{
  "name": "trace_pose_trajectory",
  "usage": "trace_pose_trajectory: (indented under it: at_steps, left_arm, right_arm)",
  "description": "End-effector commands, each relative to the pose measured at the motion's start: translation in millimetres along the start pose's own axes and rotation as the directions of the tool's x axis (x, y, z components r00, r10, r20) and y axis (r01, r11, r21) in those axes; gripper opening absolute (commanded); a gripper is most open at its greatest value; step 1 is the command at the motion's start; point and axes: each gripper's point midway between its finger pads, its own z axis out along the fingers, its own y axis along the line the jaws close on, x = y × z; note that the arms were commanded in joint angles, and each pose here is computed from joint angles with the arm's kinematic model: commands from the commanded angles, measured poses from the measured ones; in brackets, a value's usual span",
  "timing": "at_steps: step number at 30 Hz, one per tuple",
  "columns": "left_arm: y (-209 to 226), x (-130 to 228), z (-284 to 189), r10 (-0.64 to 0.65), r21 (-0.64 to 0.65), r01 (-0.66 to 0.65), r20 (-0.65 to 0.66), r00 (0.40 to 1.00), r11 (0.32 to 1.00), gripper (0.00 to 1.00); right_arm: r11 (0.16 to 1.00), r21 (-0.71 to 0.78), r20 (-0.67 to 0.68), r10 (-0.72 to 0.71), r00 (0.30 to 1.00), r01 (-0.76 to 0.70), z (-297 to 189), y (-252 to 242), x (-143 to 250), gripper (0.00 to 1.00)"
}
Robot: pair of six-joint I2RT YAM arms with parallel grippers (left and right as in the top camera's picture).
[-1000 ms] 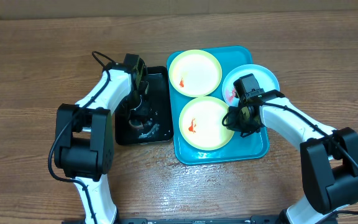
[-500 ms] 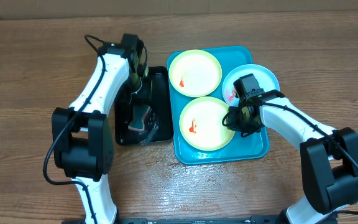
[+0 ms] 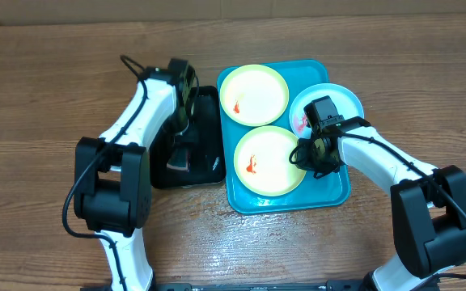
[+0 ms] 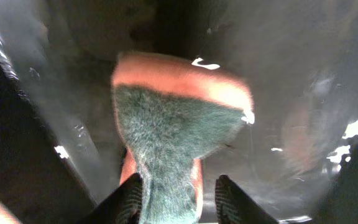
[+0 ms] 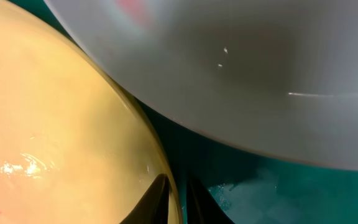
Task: Clean dirty plates on tray and stack at the side
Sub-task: 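Lift the sponge with the left gripper and carry it toward the teal tray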
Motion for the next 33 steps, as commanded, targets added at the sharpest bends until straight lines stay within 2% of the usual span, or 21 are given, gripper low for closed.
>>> trace_pose_trajectory:
  at_steps: [1, 2, 3, 4, 11, 17, 21, 28, 33]
  left_arm:
    - [5.2, 10.2, 12.9, -0.041, -0.021, 0.041, -0.002, 0.999, 0.999, 0.35]
    - [5.7, 11.6, 17.0, -0.044, -0.022, 0.044, -0.003, 0.999, 0.999, 0.31]
    - [5.7, 12.1, 19.8, -0.044, -0.021, 0.044, -0.002, 0.999, 0.999, 0.2]
    - [5.7, 12.3, 20.9, -0.045, -0.021, 0.044, -0.002, 0.999, 0.999, 0.05]
    - [4.7, 6.6, 1.8, -0.078, -0.02, 0.079, 0.004, 0.997, 0.997, 0.04]
    - [-7.6, -10.1, -47.6, -0.079, 0.042, 0.077, 0.046, 0.996, 0.996, 0.04]
    - [-23.2, -27.1, -86.3, -0.096, 0.093, 0.084, 0.125, 0.988, 0.992, 0.04]
    - [-33.5, -27.1, -87.4, -0.05, 0.002, 0.051, 0.163, 0.985, 0.999, 0.04]
    - [-58.0, -20.1, -87.1, -0.038, 0.054, 0.031, 0.147, 0.988, 0.998, 0.04]
  right_arm:
    - [0.999, 0.052, 0.012, 0.007, 1.0, -0.008, 2.1, -11.2, -2.0, 0.13]
    - [0.999, 0.052, 0.012, 0.007, 1.0, -0.008, 2.1, -11.2, -2.0, 0.13]
    - [0.999, 0.052, 0.012, 0.007, 1.0, -0.008, 2.1, -11.2, -2.0, 0.13]
    - [0.999, 0.052, 0.011, 0.007, 1.0, -0.008, 2.1, -11.3, -1.9, 0.13]
    - [0.999, 0.052, 0.012, 0.007, 1.0, -0.008, 2.1, -11.3, -2.0, 0.13]
    - [0.999, 0.053, 0.012, 0.009, 1.0, -0.009, 2.1, -11.7, -2.1, 0.13]
    - [0.999, 0.052, 0.014, 0.008, 1.0, -0.009, 2.1, -11.4, -2.6, 0.14]
    - [0.999, 0.051, 0.014, 0.008, 1.0, -0.009, 2.1, -11.2, -2.7, 0.14]
    - [0.999, 0.051, 0.015, 0.008, 1.0, -0.009, 2.1, -11.2, -2.9, 0.14]
